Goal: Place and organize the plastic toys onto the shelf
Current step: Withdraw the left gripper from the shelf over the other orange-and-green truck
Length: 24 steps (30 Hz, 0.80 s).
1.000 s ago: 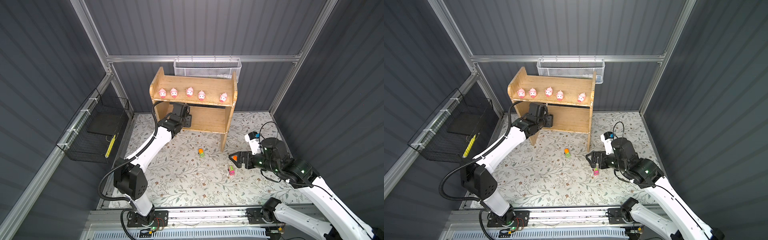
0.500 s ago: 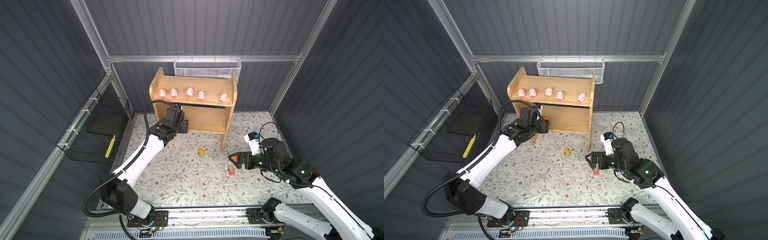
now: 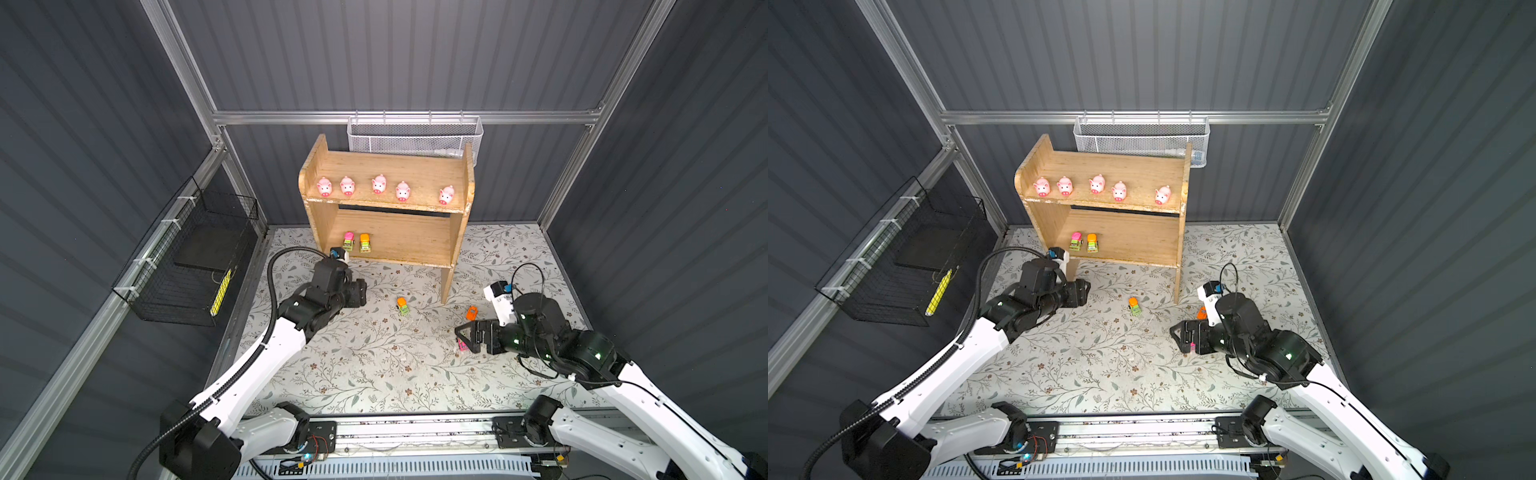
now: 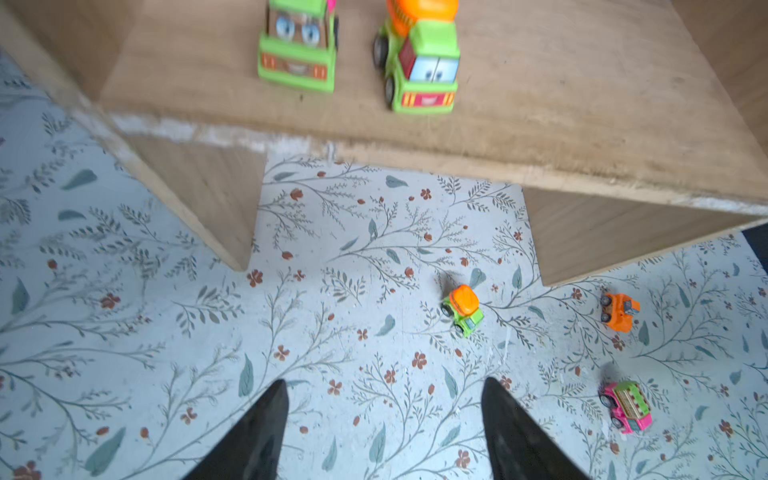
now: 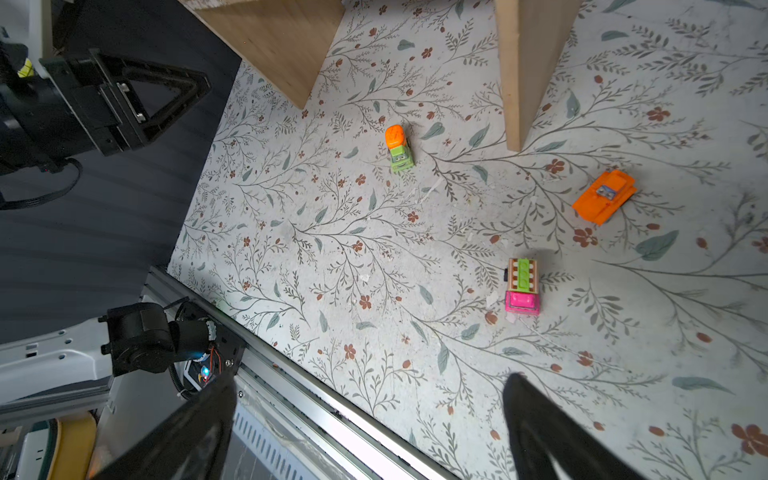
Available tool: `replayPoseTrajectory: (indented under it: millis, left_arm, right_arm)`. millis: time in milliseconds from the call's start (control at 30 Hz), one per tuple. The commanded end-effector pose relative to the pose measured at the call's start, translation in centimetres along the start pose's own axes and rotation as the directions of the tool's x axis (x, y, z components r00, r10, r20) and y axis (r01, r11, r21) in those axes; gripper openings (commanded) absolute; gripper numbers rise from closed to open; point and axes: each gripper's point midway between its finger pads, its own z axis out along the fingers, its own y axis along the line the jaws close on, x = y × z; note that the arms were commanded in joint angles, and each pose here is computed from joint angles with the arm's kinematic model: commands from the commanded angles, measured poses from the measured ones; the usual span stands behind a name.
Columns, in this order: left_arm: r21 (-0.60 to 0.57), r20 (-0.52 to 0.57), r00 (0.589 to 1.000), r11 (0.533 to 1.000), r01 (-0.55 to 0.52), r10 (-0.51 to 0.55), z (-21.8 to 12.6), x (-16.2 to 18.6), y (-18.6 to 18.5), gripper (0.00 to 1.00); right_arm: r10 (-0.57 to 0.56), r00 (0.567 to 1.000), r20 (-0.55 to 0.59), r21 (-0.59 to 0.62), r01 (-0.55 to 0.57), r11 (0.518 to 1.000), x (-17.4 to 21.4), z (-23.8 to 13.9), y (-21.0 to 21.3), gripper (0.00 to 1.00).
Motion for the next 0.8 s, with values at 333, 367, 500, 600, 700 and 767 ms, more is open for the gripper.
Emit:
replayPoseTrajectory:
  millis: [333, 367, 500, 600, 700, 767]
  left_arm:
    - [0.009, -0.013, 0.987, 0.988, 0.157, -0.157, 0.9, 8.1, -2.6, 0.80]
    - [0.004, -0.008, 0.986, 0.986, 0.164, -0.164, 1.2, 8.4, -2.8, 0.80]
    - [-0.008, 0.008, 0.985, 0.985, 0.170, -0.170, 2.3, 9.2, -4.0, 0.83]
    - [-0.018, -0.002, 0.987, 0.987, 0.162, -0.162, 3.6, 9.5, -5.1, 0.83]
    - [-0.035, -0.005, 0.989, 0.989, 0.147, -0.147, 4.8, 9.5, -6.5, 0.83]
    - [-0.068, 0.006, 0.989, 0.986, 0.151, -0.151, 5.5, 9.4, -7.0, 0.84]
  right_arm:
    - [0.066, 0.997, 0.044, 0.115, -0.071, 0.991, 5.2, 0.2, -4.7, 0.99]
    - [0.069, 0.997, 0.044, 0.115, -0.074, 0.991, 5.5, 0.1, -4.9, 0.99]
    - [0.069, 0.996, 0.061, 0.117, -0.076, 0.990, 6.4, -0.5, -6.0, 0.99]
    - [0.070, 0.995, 0.073, 0.106, -0.077, 0.991, 6.7, -0.5, -6.2, 0.99]
    - [0.078, 0.993, 0.083, 0.137, -0.089, 0.987, 6.7, -0.4, -6.8, 0.99]
    - [0.076, 0.993, 0.088, 0.158, -0.090, 0.983, 6.5, -0.3, -7.1, 0.99]
